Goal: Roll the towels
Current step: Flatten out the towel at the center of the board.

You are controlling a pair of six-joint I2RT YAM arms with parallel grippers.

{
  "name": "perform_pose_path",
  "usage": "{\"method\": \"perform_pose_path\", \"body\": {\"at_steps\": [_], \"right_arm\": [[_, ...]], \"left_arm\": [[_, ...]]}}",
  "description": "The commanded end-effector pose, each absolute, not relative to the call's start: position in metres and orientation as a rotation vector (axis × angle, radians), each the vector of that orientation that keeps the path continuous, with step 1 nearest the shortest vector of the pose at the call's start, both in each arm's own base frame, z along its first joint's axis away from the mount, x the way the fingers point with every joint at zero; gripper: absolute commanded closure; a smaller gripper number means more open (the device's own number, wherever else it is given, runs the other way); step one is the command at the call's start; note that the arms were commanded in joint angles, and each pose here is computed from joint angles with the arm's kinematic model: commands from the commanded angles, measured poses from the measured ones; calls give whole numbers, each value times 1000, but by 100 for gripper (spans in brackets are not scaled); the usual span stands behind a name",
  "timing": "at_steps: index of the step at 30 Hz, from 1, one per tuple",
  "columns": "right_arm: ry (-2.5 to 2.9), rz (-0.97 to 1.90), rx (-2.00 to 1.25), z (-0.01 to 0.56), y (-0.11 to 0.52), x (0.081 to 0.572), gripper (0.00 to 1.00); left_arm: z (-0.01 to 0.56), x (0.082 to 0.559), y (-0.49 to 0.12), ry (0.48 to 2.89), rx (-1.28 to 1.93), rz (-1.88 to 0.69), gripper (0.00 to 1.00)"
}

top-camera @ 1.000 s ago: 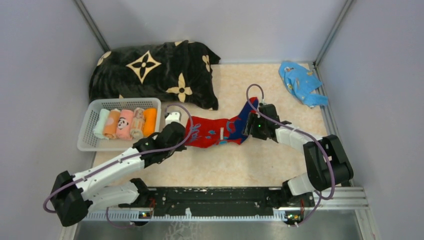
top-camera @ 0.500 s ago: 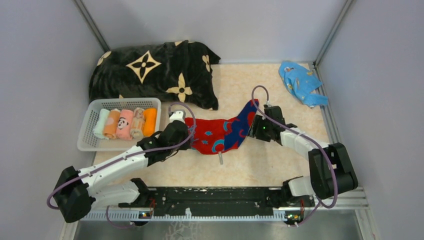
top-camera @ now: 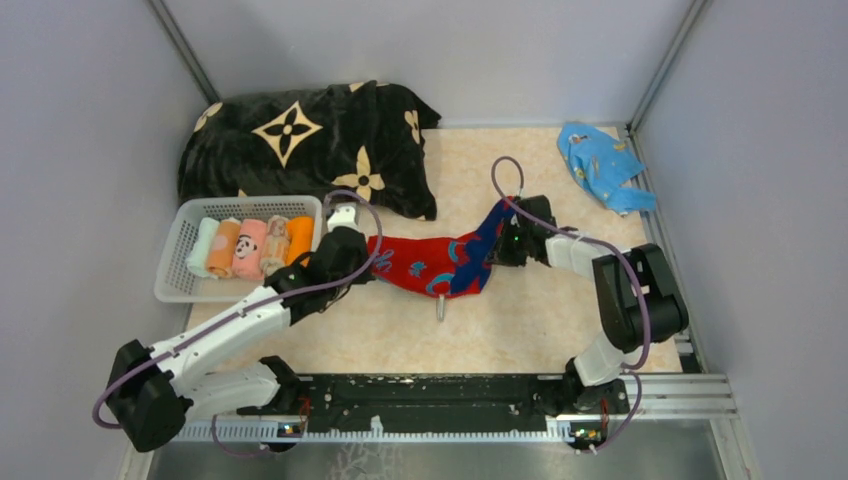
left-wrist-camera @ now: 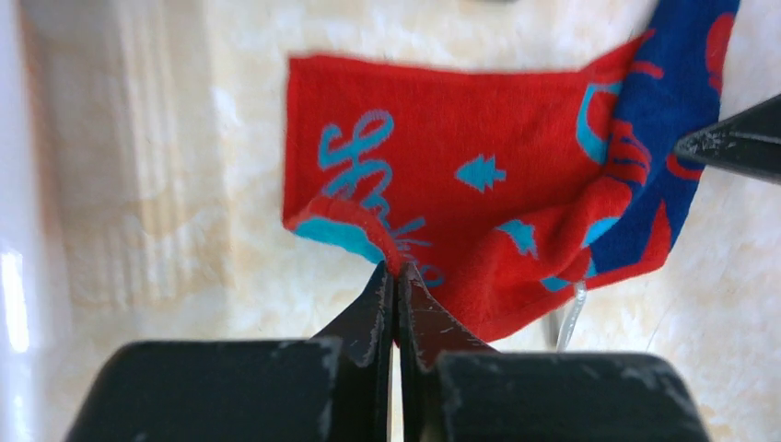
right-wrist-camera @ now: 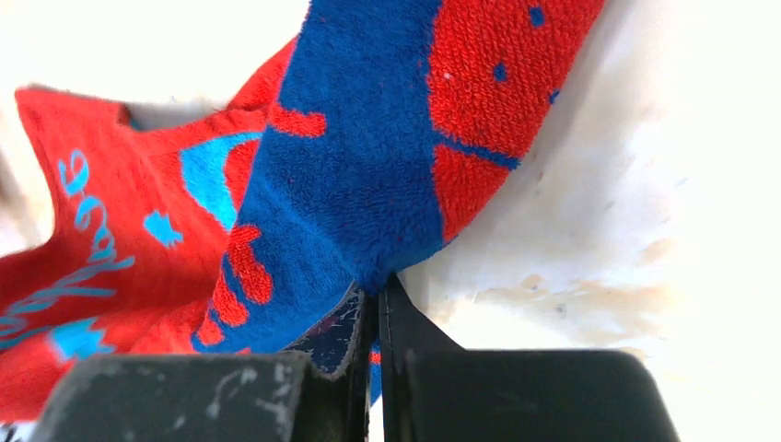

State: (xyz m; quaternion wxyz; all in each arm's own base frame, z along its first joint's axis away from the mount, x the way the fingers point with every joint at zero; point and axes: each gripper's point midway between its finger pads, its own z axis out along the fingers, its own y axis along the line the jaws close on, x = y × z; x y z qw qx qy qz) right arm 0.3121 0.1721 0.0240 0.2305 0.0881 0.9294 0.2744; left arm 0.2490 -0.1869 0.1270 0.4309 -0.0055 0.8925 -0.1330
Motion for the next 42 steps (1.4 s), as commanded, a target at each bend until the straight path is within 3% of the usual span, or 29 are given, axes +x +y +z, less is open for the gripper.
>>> {"method": "perform_pose_path", "body": {"at_steps": [1, 7, 10, 13, 18, 32, 42], "right_arm": [[2457, 429, 221, 93, 136, 361, 100], [2331, 46, 131, 219, 88, 391, 100], [2337, -93, 98, 238, 74, 391, 86], [2356, -64, 61, 229, 83, 390, 68], [2395, 35, 17, 194, 101, 383, 57], [2515, 474, -19, 82, 174, 328, 55], [2409, 781, 157, 63, 220, 347, 52]], "left_arm": [[199, 292, -180, 2043, -49, -322, 97], [293, 322, -181, 1857, -16, -340, 97], [303, 319, -185, 1846, 13, -370, 97], [286, 312, -186, 1890, 22, -389, 96], [238, 298, -184, 2001, 14, -395, 95], [183, 282, -164, 2122, -7, -287, 94], [179, 278, -153, 2117, -33, -246, 95]]}}
